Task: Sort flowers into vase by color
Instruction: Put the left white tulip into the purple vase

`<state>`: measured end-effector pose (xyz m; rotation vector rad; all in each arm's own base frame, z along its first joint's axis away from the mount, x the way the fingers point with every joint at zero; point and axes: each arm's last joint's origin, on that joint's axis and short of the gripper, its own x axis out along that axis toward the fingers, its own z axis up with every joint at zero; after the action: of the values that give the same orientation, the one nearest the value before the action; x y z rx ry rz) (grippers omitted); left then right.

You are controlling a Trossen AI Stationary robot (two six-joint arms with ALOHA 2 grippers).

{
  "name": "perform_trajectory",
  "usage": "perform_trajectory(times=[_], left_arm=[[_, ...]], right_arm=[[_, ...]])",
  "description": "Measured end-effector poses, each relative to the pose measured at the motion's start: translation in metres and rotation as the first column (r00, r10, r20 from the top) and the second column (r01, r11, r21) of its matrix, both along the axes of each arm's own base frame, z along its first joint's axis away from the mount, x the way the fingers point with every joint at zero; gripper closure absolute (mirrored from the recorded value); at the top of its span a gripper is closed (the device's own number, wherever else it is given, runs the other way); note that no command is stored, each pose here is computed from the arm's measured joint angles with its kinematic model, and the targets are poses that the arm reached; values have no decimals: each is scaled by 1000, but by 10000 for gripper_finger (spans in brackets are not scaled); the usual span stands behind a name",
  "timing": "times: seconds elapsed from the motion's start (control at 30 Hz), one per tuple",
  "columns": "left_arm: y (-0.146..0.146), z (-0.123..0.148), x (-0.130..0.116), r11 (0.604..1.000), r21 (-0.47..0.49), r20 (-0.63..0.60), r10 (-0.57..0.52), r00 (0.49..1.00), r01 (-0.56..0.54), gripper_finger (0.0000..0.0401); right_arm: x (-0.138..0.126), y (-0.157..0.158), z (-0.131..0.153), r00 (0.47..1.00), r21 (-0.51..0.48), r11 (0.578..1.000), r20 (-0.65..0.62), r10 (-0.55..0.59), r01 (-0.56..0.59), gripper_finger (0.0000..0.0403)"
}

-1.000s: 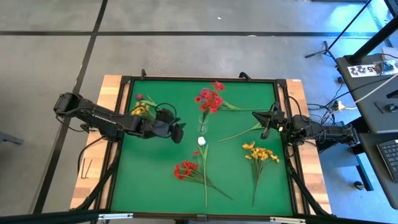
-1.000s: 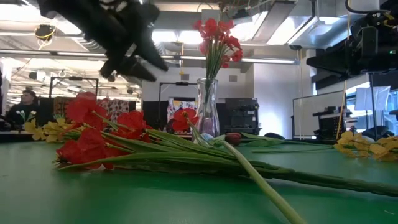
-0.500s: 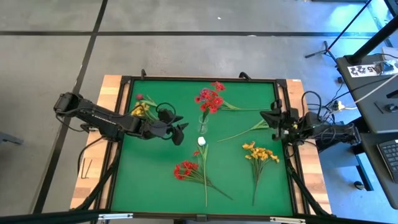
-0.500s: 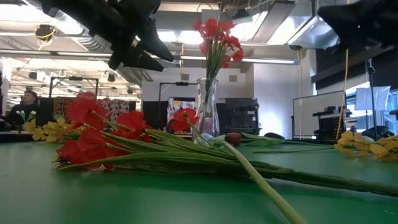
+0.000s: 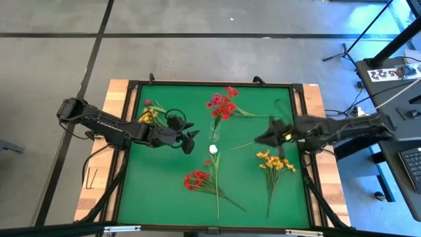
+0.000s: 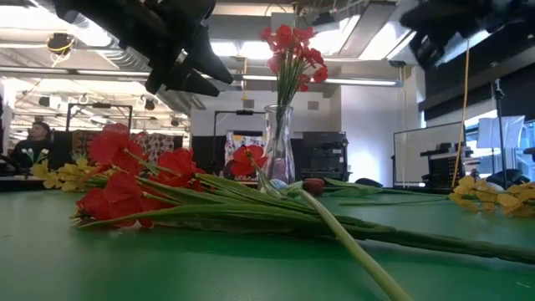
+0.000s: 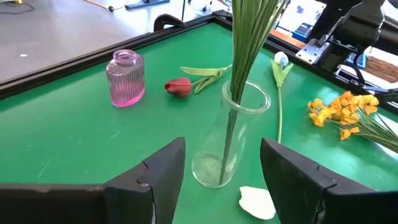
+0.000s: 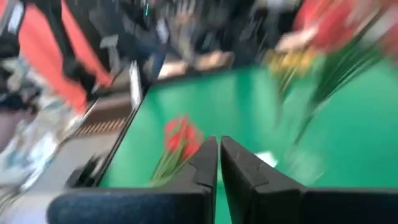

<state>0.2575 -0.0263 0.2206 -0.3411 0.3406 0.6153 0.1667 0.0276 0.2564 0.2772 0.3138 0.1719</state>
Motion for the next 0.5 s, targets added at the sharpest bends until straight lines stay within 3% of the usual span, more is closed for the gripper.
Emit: perform_trajectory(times=[0.13, 0.33, 0.5], left_arm=[[1, 0, 0, 1000, 1, -2, 2, 1000, -2, 198], [1, 0, 0, 1000, 10, -8, -1, 1000, 2, 198], [1, 0, 0, 1000, 15, -11, -5, 1000, 5, 198]], right_arm=[[21, 25, -25, 985, 105, 994, -173, 10, 8, 380], [45, 58, -52, 963, 180, 965, -224, -148, 190, 380], [62, 71, -75, 956, 192, 956, -234, -175, 222, 371]])
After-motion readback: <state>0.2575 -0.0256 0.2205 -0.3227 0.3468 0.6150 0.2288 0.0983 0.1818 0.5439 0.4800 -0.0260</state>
